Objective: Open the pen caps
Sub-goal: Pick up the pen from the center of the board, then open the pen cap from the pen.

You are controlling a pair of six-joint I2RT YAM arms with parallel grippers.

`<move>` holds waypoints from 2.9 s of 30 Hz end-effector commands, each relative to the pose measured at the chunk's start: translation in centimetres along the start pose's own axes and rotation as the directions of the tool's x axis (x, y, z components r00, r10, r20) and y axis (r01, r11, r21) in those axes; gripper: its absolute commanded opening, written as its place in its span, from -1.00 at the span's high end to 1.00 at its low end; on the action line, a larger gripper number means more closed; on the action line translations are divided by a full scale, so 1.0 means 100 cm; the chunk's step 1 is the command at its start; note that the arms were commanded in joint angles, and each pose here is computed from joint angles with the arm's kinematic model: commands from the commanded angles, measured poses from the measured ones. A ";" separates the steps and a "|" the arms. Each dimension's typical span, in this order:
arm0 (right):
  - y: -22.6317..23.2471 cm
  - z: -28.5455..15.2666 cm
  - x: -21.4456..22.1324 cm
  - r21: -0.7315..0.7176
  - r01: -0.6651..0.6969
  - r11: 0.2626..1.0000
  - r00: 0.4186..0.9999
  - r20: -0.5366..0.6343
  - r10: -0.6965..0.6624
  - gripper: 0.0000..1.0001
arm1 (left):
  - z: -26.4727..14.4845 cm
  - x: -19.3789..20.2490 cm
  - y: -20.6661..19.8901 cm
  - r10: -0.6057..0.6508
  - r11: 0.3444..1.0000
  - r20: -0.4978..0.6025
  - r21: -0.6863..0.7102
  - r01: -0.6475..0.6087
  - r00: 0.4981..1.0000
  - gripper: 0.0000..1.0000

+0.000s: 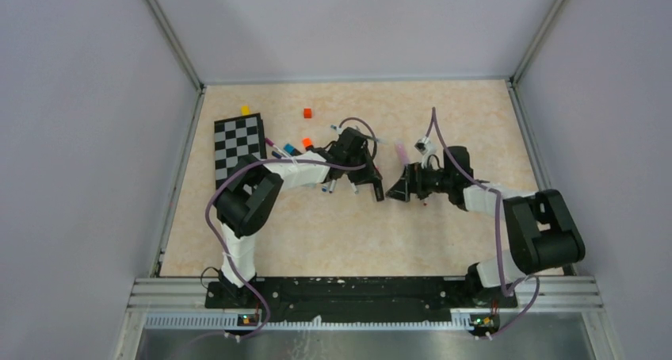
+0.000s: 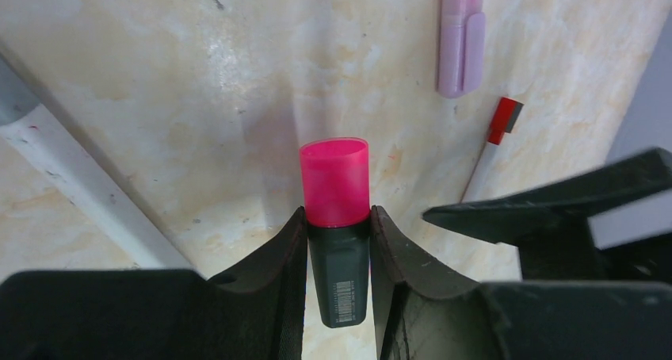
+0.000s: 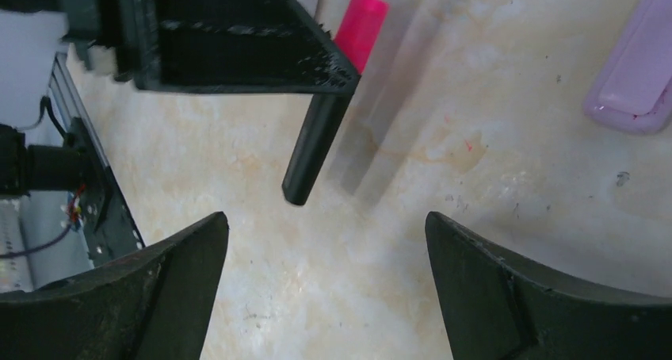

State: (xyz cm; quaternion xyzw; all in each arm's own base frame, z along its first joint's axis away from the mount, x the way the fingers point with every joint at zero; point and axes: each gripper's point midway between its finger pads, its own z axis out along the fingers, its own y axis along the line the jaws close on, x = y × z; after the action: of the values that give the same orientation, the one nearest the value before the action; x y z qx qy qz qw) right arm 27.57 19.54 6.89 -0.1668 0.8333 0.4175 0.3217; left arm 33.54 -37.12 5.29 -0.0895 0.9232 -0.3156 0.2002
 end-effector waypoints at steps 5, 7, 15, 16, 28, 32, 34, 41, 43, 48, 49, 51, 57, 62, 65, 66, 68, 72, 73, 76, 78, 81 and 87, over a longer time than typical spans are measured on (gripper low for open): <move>0.000 0.030 -0.024 -0.072 -0.094 0.993 0.996 -0.020 0.092 -0.63 | -0.025 -0.005 -0.043 -0.014 0.986 0.040 0.169 0.007 0.999 0.80; 0.001 0.032 -0.022 -0.077 -0.097 0.992 0.995 -0.023 0.095 -0.61 | -0.024 -0.003 -0.044 -0.020 0.984 0.038 0.179 0.013 0.999 0.80; -0.001 0.047 -0.007 -0.091 -0.158 0.983 0.984 -0.092 0.150 -0.26 | -0.023 0.002 -0.051 -0.031 0.979 0.034 0.205 0.024 0.999 0.79; -0.001 0.048 -0.007 -0.093 -0.162 0.982 0.984 -0.096 0.153 -0.17 | -0.023 0.003 -0.051 -0.032 0.978 0.037 0.205 0.024 0.999 0.79; 0.022 0.036 -0.029 -0.164 -0.026 0.986 0.996 -0.084 0.012 1.00 | -0.079 -0.025 -0.055 0.028 0.959 0.287 0.262 -0.107 0.957 0.20; 0.051 0.019 -0.031 -0.320 0.106 0.941 0.983 -0.109 -0.148 1.00 | -0.132 -0.034 -0.071 0.164 0.874 0.470 0.338 -0.348 0.867 -0.48; 0.062 0.008 -0.030 -0.380 0.178 0.908 0.965 -0.111 -0.236 1.00 | -0.164 -0.033 -0.080 0.217 0.809 0.555 0.359 -0.466 0.803 -0.86; 0.099 -0.028 -0.027 -0.518 0.372 0.770 0.892 -0.031 -0.451 1.00 | -0.216 -0.009 -0.069 0.229 0.678 0.672 0.409 -0.611 0.704 -0.97; 0.107 -0.036 -0.024 -0.545 0.407 0.733 0.875 0.001 -0.485 1.00 | -0.226 0.006 -0.072 0.235 0.599 0.682 0.460 -0.656 0.693 -0.97; 0.126 -0.050 -0.013 -0.616 0.431 0.660 0.864 0.071 -0.499 1.00 | -0.240 0.035 -0.086 0.238 0.435 0.669 0.574 -0.693 0.704 -0.97; 0.127 -0.051 -0.012 -0.622 0.428 0.656 0.866 0.075 -0.494 1.00 | -0.241 0.038 -0.088 0.240 0.410 0.668 0.588 -0.698 0.704 -0.97; 0.128 -0.051 -0.011 -0.631 0.419 0.653 0.871 0.076 -0.485 1.00 | -0.242 0.043 -0.094 0.235 0.370 0.653 0.625 -0.687 0.720 -0.93; 0.135 -0.052 -0.007 -0.658 0.403 0.636 0.877 0.078 -0.475 1.00 | -0.227 0.049 -0.107 0.228 0.324 0.576 0.716 -0.619 0.785 -0.68; 0.137 -0.050 -0.004 -0.670 0.390 0.631 0.879 0.068 -0.471 1.00 | -0.218 0.052 -0.111 0.222 0.310 0.550 0.743 -0.593 0.805 -0.45; 0.136 -0.048 -0.002 -0.675 0.378 0.633 0.883 0.057 -0.466 1.00 | -0.215 0.056 -0.115 0.229 0.296 0.547 0.749 -0.593 0.805 -0.28; 0.136 -0.047 -0.002 -0.676 0.374 0.635 0.884 0.053 -0.465 1.00 | -0.213 0.057 -0.115 0.233 0.296 0.544 0.750 -0.591 0.806 -0.21; 0.135 -0.046 -0.001 -0.678 0.365 0.638 0.886 0.044 -0.461 1.00 | -0.210 0.060 -0.116 0.241 0.292 0.539 0.752 -0.590 0.807 -0.07; 0.135 -0.045 -0.001 -0.677 0.363 0.640 0.887 0.041 -0.459 1.00 | -0.207 0.062 -0.116 0.245 0.292 0.537 0.753 -0.590 0.807 0.36; 0.134 -0.045 -0.001 -0.677 0.361 0.642 0.888 0.040 -0.458 1.00 | -0.208 0.061 -0.117 0.239 0.287 0.548 0.749 -0.597 0.802 0.50; 0.134 -0.044 -0.001 -0.675 0.357 0.646 0.889 0.034 -0.456 1.00 | -0.210 0.057 -0.118 0.234 0.292 0.566 0.735 -0.613 0.790 0.84; 0.133 -0.044 0.000 -0.675 0.355 0.647 0.890 0.032 -0.456 1.00 | -0.213 0.053 -0.122 0.236 0.286 0.589 0.718 -0.634 0.773 0.98; 0.133 -0.044 0.000 -0.675 0.354 0.647 0.889 0.028 -0.458 1.00 | -0.224 0.037 -0.129 0.210 0.294 0.644 0.676 -0.676 0.736 1.00; 0.127 -0.041 0.008 -0.674 0.323 0.664 0.890 -0.022 -0.455 1.00 | -0.281 -0.048 -0.124 0.037 0.375 0.777 0.572 -0.729 0.629 1.00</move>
State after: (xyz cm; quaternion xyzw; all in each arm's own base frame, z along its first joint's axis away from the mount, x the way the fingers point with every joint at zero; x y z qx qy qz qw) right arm 18.47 23.78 16.83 -0.4712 0.5974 0.5954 0.2578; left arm 21.65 -35.36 23.28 0.2126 0.6081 -0.6274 0.4376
